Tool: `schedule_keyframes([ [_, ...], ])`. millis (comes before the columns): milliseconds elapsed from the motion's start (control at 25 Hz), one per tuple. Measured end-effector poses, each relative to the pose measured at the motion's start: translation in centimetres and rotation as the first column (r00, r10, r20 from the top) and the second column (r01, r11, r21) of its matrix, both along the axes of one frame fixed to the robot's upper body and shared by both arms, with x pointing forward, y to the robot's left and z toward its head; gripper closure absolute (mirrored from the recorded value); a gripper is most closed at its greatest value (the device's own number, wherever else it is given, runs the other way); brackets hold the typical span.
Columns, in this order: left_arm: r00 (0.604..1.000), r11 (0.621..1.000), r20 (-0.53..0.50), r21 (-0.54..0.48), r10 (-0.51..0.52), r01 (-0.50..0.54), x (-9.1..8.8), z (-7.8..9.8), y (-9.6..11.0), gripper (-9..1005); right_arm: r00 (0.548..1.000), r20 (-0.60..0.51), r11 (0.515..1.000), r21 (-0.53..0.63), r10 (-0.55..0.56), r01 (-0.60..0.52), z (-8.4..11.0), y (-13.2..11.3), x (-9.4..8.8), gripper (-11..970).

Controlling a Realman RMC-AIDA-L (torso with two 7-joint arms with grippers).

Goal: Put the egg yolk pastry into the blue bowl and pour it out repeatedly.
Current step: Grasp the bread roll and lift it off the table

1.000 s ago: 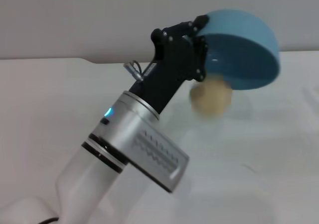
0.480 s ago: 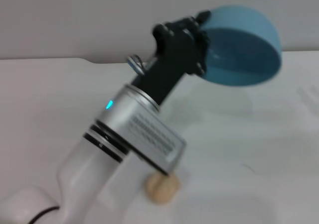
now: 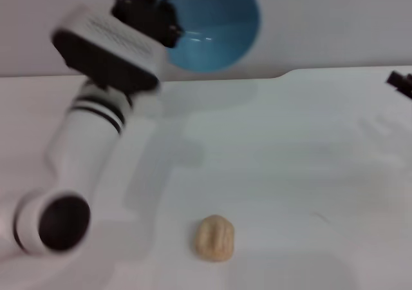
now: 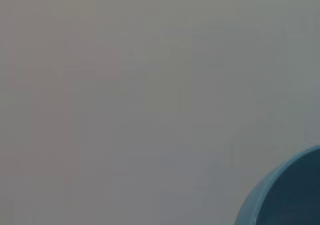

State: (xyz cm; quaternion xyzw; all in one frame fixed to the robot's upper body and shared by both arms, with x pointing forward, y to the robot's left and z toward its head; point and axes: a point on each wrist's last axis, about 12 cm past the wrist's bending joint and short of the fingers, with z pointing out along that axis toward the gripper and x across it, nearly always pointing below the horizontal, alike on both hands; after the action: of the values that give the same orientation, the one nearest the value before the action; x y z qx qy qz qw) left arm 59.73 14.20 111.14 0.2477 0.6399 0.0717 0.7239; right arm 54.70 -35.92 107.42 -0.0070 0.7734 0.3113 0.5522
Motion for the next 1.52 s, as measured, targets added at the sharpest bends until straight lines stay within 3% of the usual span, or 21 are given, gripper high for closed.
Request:
schedule_keyframes([
  [200,0.963,0.986,-0.263,-0.134,0.064,-0.102,3.0,-0.3,3.4,979,0.985,-0.082,0.981,-0.105,0.154,-0.162,-0.4,2.6,1.3,521],
  [360,0.893,0.956,-0.447,-0.237,0.052,-0.174,4.6,-0.7,7.2,980,0.95,-0.175,0.942,-0.17,0.259,-0.288,-0.5,4.8,2.6,524],
  [680,0.763,0.896,-0.643,-0.376,-0.07,-0.235,4.7,-1.3,12.5,980,0.862,-0.317,0.842,-0.252,0.395,-0.478,0.1,8.6,4.4,529],
  [720,0.741,0.896,-0.665,-0.379,-0.09,-0.232,4.5,-1.4,12.9,980,0.852,-0.328,0.83,-0.255,0.409,-0.496,0.2,9.0,4.5,530],
  [760,0.688,0.893,-0.716,-0.38,-0.119,-0.241,4.2,-1.1,13.7,980,0.843,-0.336,0.818,-0.261,0.421,-0.512,0.3,9.4,4.7,531],
  [800,0.688,0.893,-0.716,-0.38,-0.119,-0.241,4.2,-1.1,13.7,980,0.835,-0.34,0.807,-0.267,0.432,-0.527,0.5,9.8,4.8,531],
  [1040,0.517,0.911,-0.852,-0.272,-0.078,-0.311,3.5,0.1,15.1,979,0.775,-0.371,0.727,-0.294,0.512,-0.621,1.7,12.4,5.2,535],
  [1240,0.431,0.926,-0.899,-0.22,-0.07,-0.308,2.5,0.9,15.0,979,0.701,-0.421,0.636,-0.308,0.576,-0.707,2.2,15.0,5.3,539],
  [1360,0.418,0.927,-0.905,-0.221,-0.079,-0.304,2.3,0.8,14.8,979,0.629,-0.473,0.54,-0.327,0.617,-0.776,2.0,17.3,5.0,541],
  [1400,0.413,0.927,-0.907,-0.221,-0.081,-0.303,2.2,0.8,14.7,979,0.629,-0.473,0.54,-0.327,0.617,-0.776,2.0,17.3,5.0,541],
  [1520,0.403,0.929,-0.911,-0.22,-0.087,-0.298,2.0,0.5,14.4,979,0.564,-0.531,0.457,-0.332,0.632,-0.825,1.6,19.3,4.4,543],
])
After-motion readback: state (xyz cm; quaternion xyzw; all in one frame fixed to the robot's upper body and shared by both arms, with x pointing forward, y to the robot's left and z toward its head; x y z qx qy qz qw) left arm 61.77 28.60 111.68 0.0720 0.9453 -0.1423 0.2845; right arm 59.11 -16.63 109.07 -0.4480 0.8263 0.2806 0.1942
